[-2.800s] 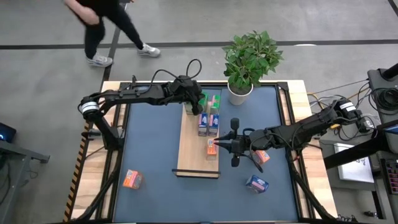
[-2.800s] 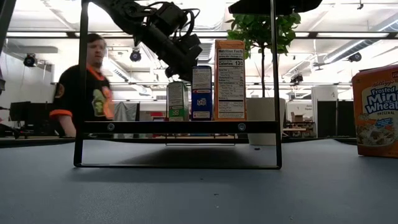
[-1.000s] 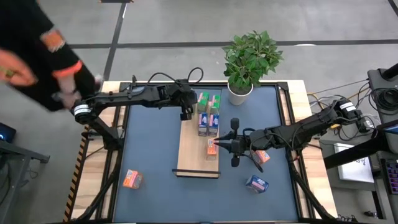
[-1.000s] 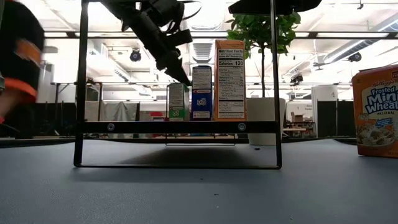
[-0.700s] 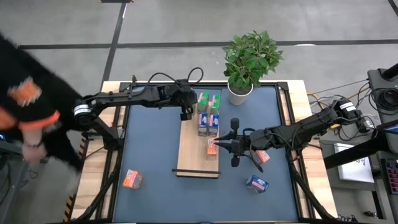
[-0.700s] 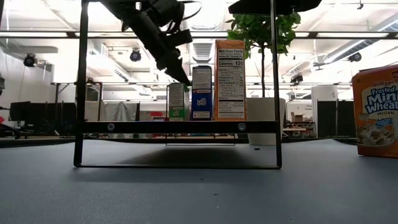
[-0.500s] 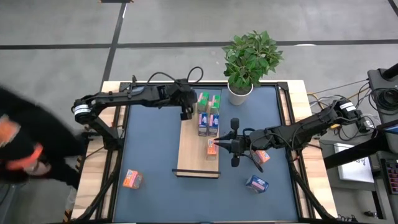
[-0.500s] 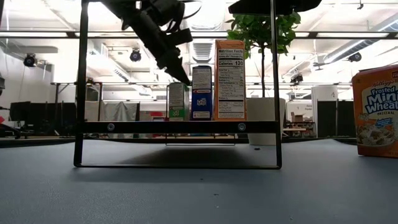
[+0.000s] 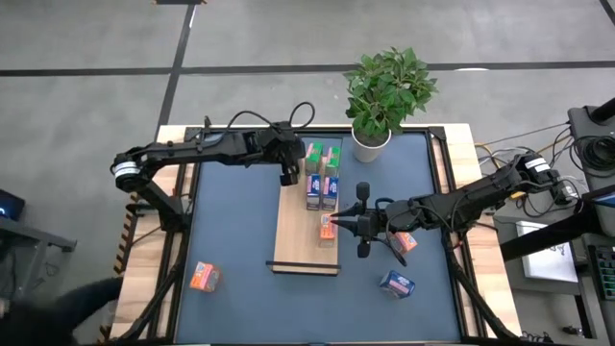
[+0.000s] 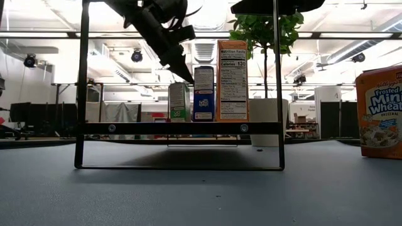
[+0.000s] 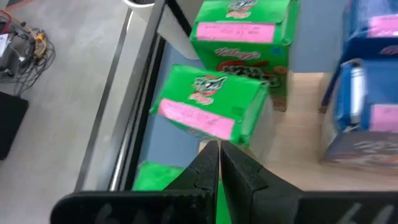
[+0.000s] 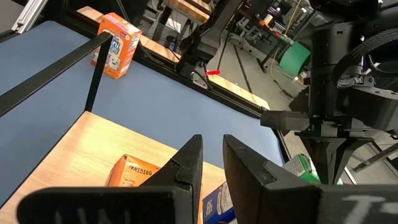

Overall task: Stack cereal on shelf
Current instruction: Adjust the green cereal boxes on the shelf

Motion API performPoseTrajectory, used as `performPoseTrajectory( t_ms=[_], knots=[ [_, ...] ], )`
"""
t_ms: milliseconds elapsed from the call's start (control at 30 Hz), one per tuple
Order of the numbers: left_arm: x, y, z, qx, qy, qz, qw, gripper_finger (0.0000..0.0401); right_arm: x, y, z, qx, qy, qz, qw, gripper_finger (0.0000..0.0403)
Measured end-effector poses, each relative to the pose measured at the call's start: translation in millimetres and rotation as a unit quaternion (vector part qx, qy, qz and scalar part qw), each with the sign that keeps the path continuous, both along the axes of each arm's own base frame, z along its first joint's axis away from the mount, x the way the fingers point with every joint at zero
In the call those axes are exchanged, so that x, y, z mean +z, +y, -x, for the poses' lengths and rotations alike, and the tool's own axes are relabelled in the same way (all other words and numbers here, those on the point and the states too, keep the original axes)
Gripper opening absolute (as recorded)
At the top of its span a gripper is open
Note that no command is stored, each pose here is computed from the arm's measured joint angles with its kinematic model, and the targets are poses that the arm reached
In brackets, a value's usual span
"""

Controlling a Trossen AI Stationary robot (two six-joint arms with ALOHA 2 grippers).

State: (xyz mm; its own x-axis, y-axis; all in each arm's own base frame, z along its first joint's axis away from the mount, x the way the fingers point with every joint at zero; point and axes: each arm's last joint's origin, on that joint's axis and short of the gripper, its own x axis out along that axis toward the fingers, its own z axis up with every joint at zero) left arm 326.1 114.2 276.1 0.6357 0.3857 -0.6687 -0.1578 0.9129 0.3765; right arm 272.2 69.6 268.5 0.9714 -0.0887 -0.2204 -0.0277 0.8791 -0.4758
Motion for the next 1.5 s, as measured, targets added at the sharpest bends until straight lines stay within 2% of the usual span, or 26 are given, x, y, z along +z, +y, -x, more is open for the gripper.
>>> performPoseTrajectory(
  t_ms=[167, 633, 1100, 1300, 1500],
  knots=[
    [-2.2, -1.7, -0.5, 0.014, -0.009, 0.022, 1.0, 0.0, 0.0, 0.1, 0.0, 0.0, 0.0, 0.0, 1.0, 0.0054],
    [-3.6, -3.9, -1.4, 0.006, -0.015, 0.04, 0.999, 0.0, -0.1, 0.1, 0.0, 0.0, 0.0, -0.001, 1.0, 0.0054],
    [-3.3, -3.9, -1.9, 0.006, -0.019, 0.041, 0.999, 0.0, -0.1, 0.1, 0.0, 0.0, 0.0, -0.001, 1.0, 0.0054],
    [0.4, -2.7, -5.6, 0.005, -0.048, 0.031, 0.998, 0.0, -0.1, 0.0, -0.1, 0.0, 0.0, -0.001, 1.0, 0.0054],
    [-11.3, 0.0, -13.1, 0.007, -0.039, 0.029, 0.999, 0.0, 0.1, 0.0, -0.1, 0.0, 0.0, -0.001, 1.0, 0.0054]
  ],
)
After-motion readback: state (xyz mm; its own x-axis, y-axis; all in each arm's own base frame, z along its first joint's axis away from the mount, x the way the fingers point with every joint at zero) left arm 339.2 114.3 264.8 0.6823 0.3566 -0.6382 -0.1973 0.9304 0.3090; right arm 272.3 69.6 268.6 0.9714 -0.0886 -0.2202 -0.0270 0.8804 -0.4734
